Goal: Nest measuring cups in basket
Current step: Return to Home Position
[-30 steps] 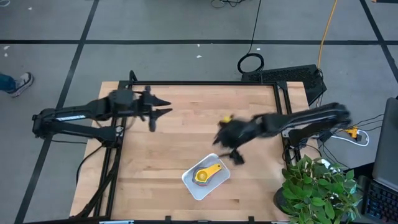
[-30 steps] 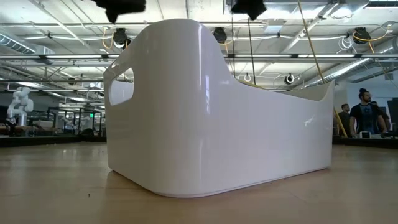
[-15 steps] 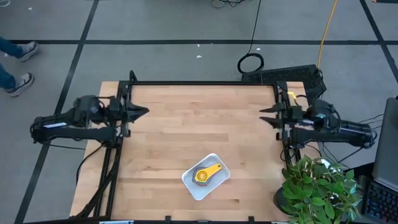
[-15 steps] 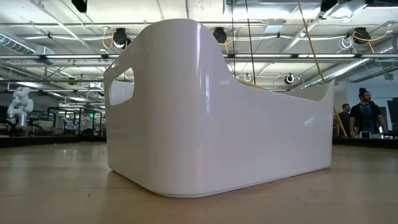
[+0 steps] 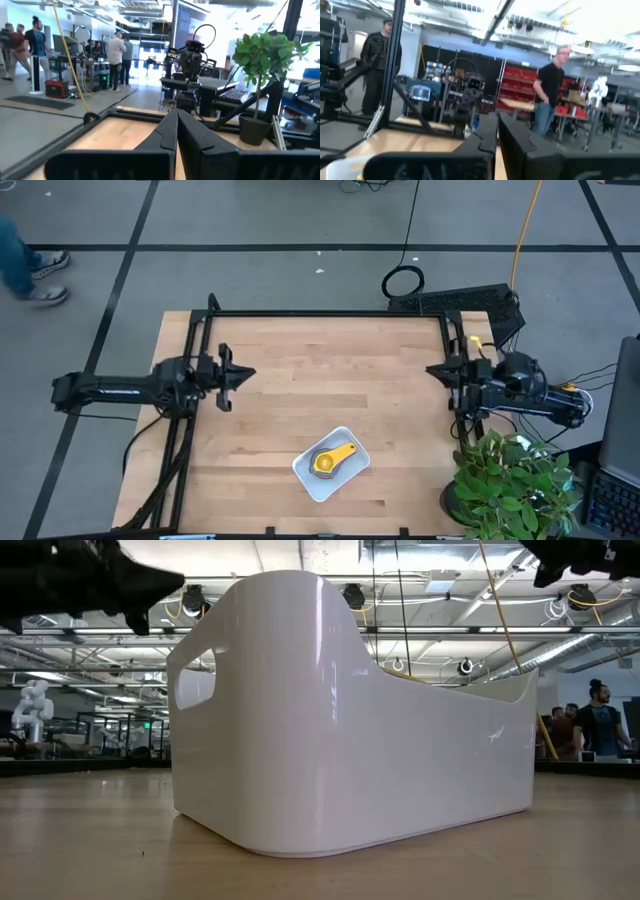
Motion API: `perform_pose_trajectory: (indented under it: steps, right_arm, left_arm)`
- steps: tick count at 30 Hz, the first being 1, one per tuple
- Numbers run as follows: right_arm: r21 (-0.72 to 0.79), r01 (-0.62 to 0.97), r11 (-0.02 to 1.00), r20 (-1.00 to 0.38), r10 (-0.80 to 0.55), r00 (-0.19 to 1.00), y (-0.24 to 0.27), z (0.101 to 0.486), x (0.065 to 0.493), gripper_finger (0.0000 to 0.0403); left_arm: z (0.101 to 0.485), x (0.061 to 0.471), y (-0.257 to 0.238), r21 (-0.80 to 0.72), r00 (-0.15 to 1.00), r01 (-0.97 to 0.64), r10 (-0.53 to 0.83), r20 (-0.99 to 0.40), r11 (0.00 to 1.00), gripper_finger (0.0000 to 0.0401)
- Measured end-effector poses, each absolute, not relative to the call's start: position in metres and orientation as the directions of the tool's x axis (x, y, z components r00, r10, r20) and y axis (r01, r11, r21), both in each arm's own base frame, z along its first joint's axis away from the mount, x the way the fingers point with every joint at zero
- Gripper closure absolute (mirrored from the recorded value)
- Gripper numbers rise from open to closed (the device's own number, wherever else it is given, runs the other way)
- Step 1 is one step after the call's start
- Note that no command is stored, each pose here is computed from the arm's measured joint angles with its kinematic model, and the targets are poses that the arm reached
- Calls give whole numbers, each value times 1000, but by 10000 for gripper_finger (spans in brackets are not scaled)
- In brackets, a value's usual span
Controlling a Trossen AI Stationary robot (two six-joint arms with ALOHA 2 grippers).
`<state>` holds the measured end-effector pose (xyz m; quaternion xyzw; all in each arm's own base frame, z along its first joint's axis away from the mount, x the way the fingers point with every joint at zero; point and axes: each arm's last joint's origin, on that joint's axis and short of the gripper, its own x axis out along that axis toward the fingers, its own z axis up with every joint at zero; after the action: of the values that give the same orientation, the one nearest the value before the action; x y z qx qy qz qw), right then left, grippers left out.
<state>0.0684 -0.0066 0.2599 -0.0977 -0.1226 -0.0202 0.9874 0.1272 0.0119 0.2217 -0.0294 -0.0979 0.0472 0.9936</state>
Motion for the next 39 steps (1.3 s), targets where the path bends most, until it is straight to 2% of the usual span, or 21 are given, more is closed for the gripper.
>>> perform_pose_trajectory:
  steps: [5,9,14,18,22,39]
  right_arm:
    - [-169,30,985,209,6,978,-7,240,74,401]
    - [-143,12,990,163,11,987,-8,216,84,402]
    - [-142,14,990,174,11,985,-10,190,93,402]
    - [-151,31,988,268,11,963,-10,194,93,403]
    - [-123,19,992,222,9,975,-10,189,94,403]
    - [-125,19,992,233,11,972,-10,190,94,403]
  left_arm:
    - [187,123,13,-131,975,-84,108,196,988,387]
    - [183,124,13,-124,983,-91,109,151,988,397]
    - [182,124,13,-62,984,-101,109,142,993,377]
    - [182,124,13,-18,984,-107,109,141,994,366]
    - [182,124,13,27,984,-113,108,142,993,365]
    - [182,124,13,21,984,-112,108,143,993,366]
